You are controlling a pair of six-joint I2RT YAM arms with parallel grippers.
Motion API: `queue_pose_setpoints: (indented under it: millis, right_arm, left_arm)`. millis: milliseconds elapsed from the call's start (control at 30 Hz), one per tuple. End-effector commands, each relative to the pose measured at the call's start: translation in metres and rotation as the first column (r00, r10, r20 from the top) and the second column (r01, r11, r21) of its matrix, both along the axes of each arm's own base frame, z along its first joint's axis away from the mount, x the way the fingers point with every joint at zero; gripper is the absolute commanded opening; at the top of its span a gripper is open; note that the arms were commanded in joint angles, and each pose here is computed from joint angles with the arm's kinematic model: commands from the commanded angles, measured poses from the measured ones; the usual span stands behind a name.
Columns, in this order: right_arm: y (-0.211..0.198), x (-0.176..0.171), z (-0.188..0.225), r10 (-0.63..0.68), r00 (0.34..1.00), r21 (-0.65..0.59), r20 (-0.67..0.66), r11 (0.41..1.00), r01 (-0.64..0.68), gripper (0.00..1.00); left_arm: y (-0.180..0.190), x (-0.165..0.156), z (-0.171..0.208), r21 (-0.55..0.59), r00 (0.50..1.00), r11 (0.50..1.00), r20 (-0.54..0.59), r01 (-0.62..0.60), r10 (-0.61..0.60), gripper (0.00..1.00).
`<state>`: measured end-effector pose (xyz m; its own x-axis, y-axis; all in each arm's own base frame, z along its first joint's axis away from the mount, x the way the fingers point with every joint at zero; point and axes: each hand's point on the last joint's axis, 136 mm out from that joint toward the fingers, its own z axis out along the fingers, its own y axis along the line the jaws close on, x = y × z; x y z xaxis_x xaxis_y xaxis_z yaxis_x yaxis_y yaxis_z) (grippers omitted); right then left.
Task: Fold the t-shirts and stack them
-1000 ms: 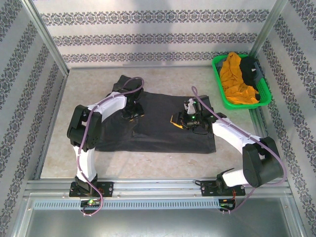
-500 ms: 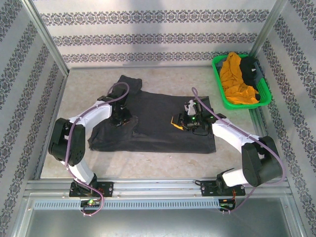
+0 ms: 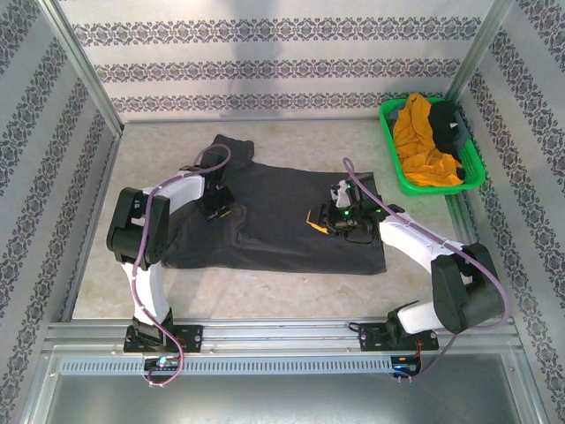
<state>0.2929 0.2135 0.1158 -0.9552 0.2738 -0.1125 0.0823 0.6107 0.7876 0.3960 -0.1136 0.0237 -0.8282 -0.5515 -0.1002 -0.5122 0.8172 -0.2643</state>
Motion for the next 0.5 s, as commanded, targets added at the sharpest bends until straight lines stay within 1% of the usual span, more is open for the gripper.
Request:
queue_pose_setpoints:
  millis: [0, 33, 100, 167, 200, 267, 367, 467]
  right_arm:
    - [-0.012, -0.002, 0.001, -0.032, 0.999, -0.022, 0.012, 0.999, 0.033, 0.29]
    - [-0.018, -0.002, 0.0, -0.049, 0.999, -0.04, 0.013, 0.998, 0.05, 0.29]
    - [-0.034, -0.002, -0.003, -0.099, 0.995, -0.076, 0.017, 0.992, 0.1, 0.27]
    - [-0.055, -0.004, -0.011, -0.172, 0.985, -0.13, -0.004, 0.977, 0.17, 0.26]
    - [-0.067, -0.006, -0.017, -0.214, 0.976, -0.163, -0.024, 0.964, 0.208, 0.24]
    - [-0.087, -0.011, -0.031, -0.282, 0.957, -0.225, -0.071, 0.939, 0.26, 0.2]
    - [-0.107, -0.02, -0.052, -0.361, 0.921, -0.311, -0.147, 0.901, 0.303, 0.15]
    - [-0.114, -0.026, -0.069, -0.401, 0.89, -0.374, -0.219, 0.877, 0.302, 0.13]
  left_arm:
    - [0.001, 0.014, 0.013, 0.0, 0.998, 1.0, 0.058, 0.024, -0.024, 0.07]
    - [0.004, 0.011, 0.019, 0.013, 0.998, 1.0, 0.065, 0.019, -0.02, 0.12]
    - [0.015, 0.0, 0.035, 0.053, 0.997, 0.999, 0.08, -0.01, 0.006, 0.33]
    - [0.027, -0.015, 0.05, 0.087, 0.996, 0.995, 0.086, -0.043, 0.035, 0.39]
    - [0.032, -0.025, 0.054, 0.101, 0.995, 0.993, 0.08, -0.063, 0.055, 0.4]
    - [0.039, -0.042, 0.053, 0.092, 0.994, 0.991, 0.052, -0.1, 0.095, 0.39]
    - [0.046, -0.059, 0.035, 0.024, 0.985, 0.985, 0.009, -0.171, 0.171, 0.36]
    - [0.059, -0.07, 0.01, -0.017, 0.961, 0.962, -0.056, -0.272, 0.27, 0.33]
